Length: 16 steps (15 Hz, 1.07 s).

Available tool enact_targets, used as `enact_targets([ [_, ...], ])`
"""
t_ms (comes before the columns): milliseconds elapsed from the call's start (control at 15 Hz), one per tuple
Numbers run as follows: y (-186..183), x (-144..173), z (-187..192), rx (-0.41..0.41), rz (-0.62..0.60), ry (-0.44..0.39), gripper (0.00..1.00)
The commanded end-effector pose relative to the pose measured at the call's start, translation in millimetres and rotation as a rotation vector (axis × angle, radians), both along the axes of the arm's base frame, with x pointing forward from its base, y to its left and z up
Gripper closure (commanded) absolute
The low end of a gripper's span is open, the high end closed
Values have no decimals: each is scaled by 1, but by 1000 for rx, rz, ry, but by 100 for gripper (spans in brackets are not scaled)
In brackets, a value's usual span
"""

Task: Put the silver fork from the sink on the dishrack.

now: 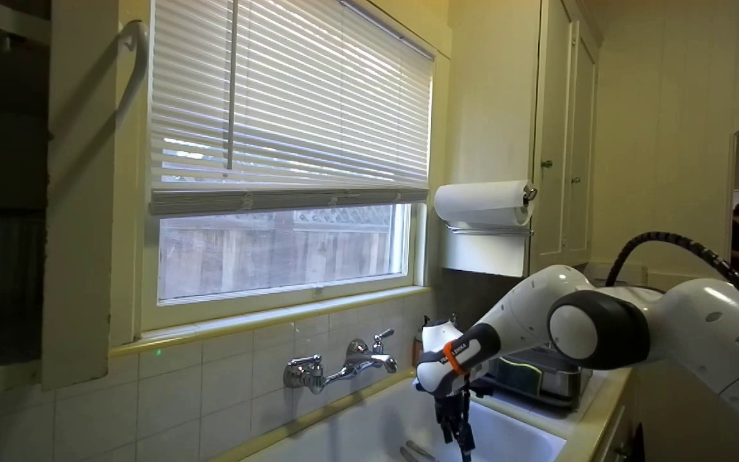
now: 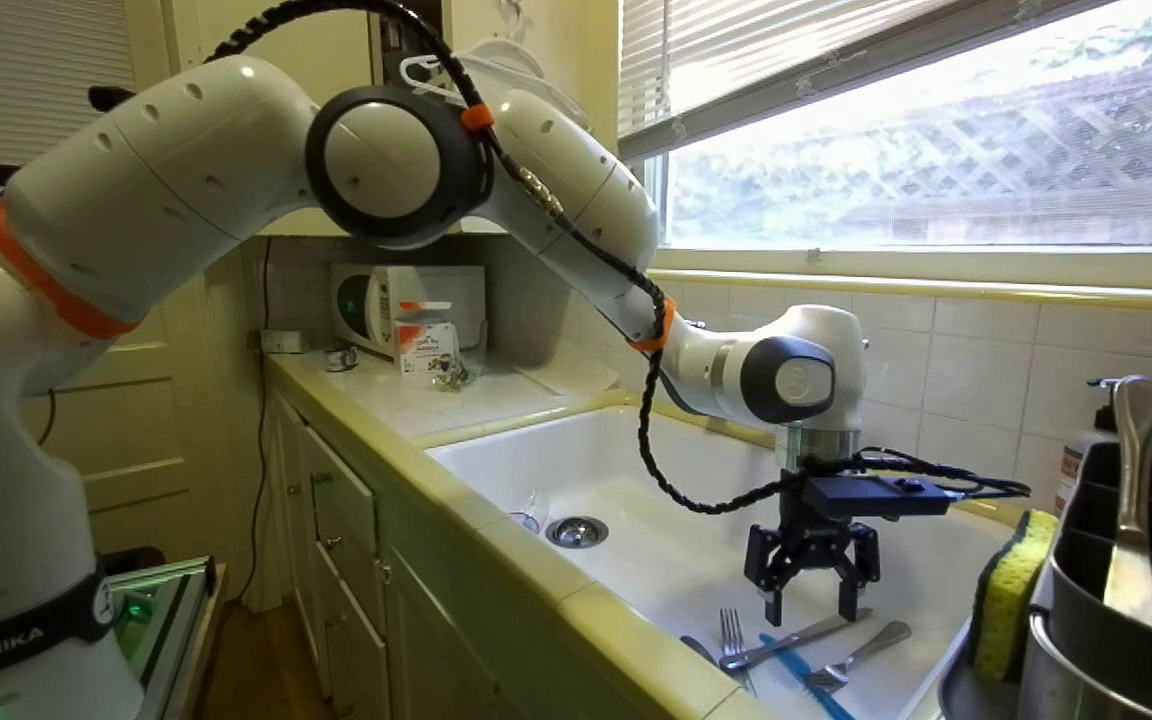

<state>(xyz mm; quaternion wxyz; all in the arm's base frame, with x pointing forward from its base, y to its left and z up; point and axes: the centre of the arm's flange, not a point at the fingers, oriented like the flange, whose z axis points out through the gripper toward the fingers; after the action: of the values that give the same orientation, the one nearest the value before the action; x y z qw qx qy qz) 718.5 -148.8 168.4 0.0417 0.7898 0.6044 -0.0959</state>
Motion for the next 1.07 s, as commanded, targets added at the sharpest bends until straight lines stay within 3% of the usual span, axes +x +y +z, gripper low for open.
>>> enact_targets([
  [0,-2,42,-8,40,-194,-26,1],
  [400,-10,43,-2,38,-486,-160,0],
  [533,-15,43,-1,12,-585,-192,0],
  [600,-15,39,1,-33,-580,-171,0],
  [667,-15,34,6,7,-530,-161,0],
  [800,-18,34,7,-7,-559,-166,0],
  [1000,-11,48,-3,67,-770,-190,0],
])
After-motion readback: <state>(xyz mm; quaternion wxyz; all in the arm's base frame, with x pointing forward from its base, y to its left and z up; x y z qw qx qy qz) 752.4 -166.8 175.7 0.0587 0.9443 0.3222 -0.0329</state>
